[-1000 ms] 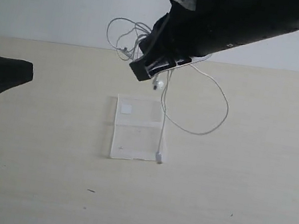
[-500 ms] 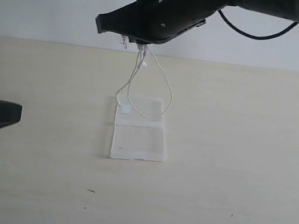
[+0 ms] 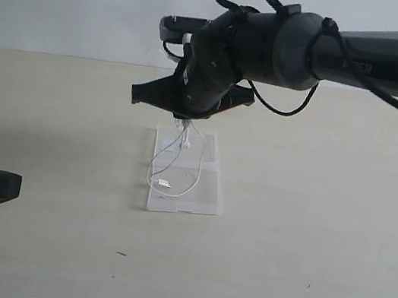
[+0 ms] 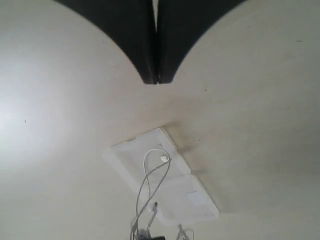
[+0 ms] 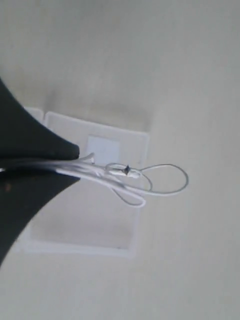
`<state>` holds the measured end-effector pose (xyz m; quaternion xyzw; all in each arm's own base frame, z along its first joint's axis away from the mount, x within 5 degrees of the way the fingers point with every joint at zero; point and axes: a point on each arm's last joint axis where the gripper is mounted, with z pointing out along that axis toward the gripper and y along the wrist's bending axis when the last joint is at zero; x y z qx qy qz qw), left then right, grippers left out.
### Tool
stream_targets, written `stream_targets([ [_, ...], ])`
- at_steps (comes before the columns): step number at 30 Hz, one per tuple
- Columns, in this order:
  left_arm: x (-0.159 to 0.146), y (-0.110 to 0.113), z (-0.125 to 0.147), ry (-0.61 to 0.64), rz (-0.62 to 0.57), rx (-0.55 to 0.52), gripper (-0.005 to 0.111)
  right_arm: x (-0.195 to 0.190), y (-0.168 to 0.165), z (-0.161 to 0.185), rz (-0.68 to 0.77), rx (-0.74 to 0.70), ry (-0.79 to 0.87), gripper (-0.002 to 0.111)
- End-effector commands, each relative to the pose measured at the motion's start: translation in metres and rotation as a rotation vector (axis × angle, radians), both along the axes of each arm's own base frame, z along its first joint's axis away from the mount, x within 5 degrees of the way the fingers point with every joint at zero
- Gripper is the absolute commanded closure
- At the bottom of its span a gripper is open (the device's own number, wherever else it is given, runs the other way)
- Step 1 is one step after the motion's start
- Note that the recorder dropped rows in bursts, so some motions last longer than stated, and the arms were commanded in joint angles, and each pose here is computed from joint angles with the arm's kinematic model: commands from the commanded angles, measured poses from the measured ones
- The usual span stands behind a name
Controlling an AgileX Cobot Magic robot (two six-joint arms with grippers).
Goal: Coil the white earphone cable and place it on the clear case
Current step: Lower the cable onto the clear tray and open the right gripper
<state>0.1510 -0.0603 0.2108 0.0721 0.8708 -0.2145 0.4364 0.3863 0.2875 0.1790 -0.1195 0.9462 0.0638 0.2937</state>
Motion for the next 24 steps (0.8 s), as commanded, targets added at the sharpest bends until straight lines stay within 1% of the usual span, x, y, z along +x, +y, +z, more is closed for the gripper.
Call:
stream_targets([
  [1, -0.001, 0.0, -0.001, 0.006, 0.004, -0.008, 0.107, -0.005, -0.006, -0.008, -0.025, -0.066, 0.088, 0.108],
  [5, 0.0, 0.001, -0.001, 0.004, 0.014, -0.002, 0.107, -0.01, -0.003, -0.011, 0.036, -0.076, 0.142, 0.108],
  [10, -0.001, 0.0, -0.001, 0.007, 0.0, -0.01, 0.107, -0.006, -0.001, -0.02, 0.073, -0.08, 0.127, 0.108],
  [13, -0.001, 0.0, -0.001, 0.008, -0.002, -0.013, 0.107, 0.002, -0.004, -0.026, 0.044, -0.088, 0.16, 0.108],
  [15, -0.002, -0.001, -0.001, 0.012, -0.007, -0.021, 0.107, 0.013, -0.007, -0.031, 0.048, -0.062, 0.221, 0.108],
  [16, -0.002, -0.002, -0.001, 0.014, -0.016, -0.026, 0.107, 0.017, -0.006, -0.033, 0.079, -0.02, 0.285, 0.108],
  [18, -0.002, -0.002, -0.001, 0.015, -0.017, -0.029, 0.107, 0.023, -0.005, -0.033, 0.093, 0.008, 0.346, 0.108],
  [19, -0.002, -0.002, -0.001, 0.015, -0.017, -0.029, 0.107, 0.024, -0.004, -0.03, 0.101, 0.005, 0.345, 0.108],
  [20, -0.002, -0.002, -0.001, 0.015, -0.017, -0.029, 0.107, 0.026, -0.003, -0.025, 0.126, -0.009, 0.336, 0.101],
  [21, -0.002, -0.002, -0.001, 0.015, -0.017, -0.029, 0.107, 0.027, -0.002, -0.022, 0.134, -0.009, 0.333, 0.097],
  [22, -0.002, -0.002, -0.001, 0.015, -0.017, -0.029, 0.107, 0.028, -0.002, -0.016, 0.137, -0.012, 0.338, 0.085],
  [24, -0.002, -0.003, -0.001, 0.015, -0.022, -0.029, 0.107, 0.028, -0.002, -0.009, 0.134, -0.025, 0.355, 0.067],
])
